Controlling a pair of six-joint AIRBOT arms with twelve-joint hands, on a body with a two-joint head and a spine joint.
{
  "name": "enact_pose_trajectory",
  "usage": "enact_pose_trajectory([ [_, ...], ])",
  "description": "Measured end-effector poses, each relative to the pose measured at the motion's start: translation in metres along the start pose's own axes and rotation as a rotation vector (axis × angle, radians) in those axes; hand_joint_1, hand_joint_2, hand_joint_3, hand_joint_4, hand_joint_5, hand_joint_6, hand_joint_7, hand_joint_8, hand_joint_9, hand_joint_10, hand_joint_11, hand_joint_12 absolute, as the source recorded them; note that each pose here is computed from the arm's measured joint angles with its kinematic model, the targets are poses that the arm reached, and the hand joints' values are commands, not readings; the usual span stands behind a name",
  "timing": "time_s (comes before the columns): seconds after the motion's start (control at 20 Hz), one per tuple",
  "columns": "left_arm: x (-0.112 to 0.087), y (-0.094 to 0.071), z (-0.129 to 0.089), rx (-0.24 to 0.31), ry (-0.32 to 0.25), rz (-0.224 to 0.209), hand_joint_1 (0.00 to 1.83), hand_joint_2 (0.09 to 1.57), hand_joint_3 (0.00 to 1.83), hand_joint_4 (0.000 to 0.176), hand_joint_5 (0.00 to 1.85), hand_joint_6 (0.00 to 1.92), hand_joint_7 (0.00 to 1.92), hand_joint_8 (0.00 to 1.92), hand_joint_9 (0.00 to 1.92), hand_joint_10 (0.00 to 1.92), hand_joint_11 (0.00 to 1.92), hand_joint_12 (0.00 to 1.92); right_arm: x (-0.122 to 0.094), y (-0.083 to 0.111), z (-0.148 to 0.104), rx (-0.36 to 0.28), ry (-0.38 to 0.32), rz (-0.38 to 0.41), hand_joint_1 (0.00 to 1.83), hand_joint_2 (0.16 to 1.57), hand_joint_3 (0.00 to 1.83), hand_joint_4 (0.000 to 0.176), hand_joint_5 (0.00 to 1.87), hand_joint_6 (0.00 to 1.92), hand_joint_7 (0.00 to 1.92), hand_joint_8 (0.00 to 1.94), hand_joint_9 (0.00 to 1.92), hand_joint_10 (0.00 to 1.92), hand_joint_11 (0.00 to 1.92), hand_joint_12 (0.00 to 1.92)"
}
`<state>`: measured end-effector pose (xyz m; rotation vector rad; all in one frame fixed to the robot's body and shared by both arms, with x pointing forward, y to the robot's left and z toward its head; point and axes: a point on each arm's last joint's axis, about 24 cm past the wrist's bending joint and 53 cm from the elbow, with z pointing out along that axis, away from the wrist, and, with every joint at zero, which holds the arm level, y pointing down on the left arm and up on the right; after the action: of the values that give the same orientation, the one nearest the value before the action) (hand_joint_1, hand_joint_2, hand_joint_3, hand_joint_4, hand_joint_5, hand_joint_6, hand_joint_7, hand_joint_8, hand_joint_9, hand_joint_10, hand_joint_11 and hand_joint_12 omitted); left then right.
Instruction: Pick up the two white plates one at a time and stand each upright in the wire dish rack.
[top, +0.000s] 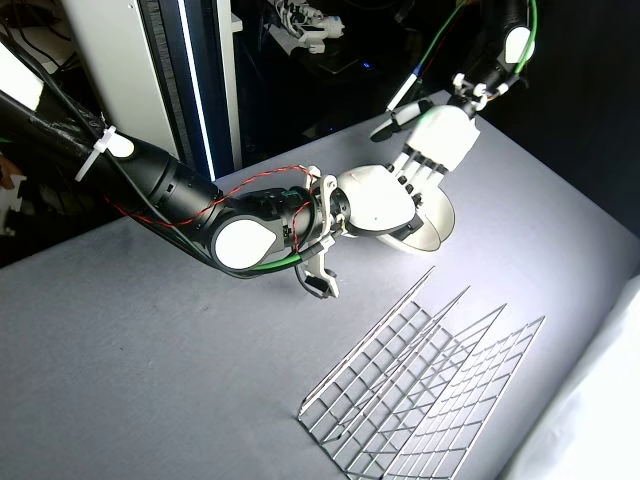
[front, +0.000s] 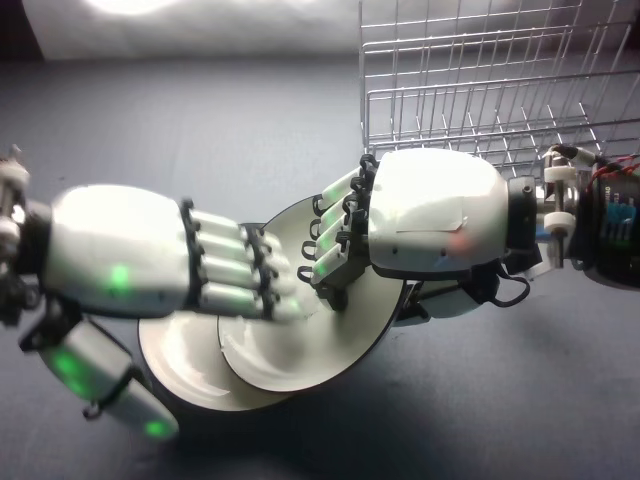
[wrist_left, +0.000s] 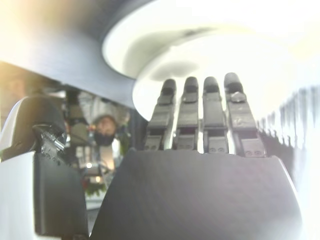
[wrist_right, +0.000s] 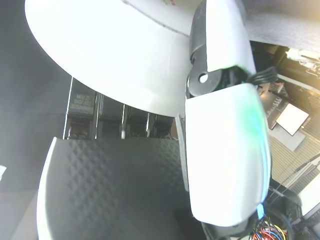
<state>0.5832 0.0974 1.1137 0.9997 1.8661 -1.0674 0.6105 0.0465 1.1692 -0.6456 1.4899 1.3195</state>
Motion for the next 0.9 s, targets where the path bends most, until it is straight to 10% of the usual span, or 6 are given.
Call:
enact_pose_trajectory([
  [0.4,-0.025,0.038,-0.045,-0.111,-0.072,-0.033,0.0,1.04,0.0,0.0,0.02,0.0,0.03,0.0,0.04,0.0,0.07,0.03,-0.035,0.011,0.0,-0.008,-0.048,-0.017,1.38,1.07,0.0,0.0,0.98,0.91,1.13,0.75,1.02,1.12,0.65,1.66],
  [0.9,-0.022,0.042,-0.076,-0.136,-0.049,0.02,0.0,1.04,0.0,0.0,0.01,0.0,0.02,0.01,0.02,0.01,0.06,0.03,-0.081,0.033,-0.013,0.031,-0.132,0.075,1.38,1.07,0.0,0.0,0.97,0.98,1.14,0.77,0.97,1.08,0.59,1.64],
])
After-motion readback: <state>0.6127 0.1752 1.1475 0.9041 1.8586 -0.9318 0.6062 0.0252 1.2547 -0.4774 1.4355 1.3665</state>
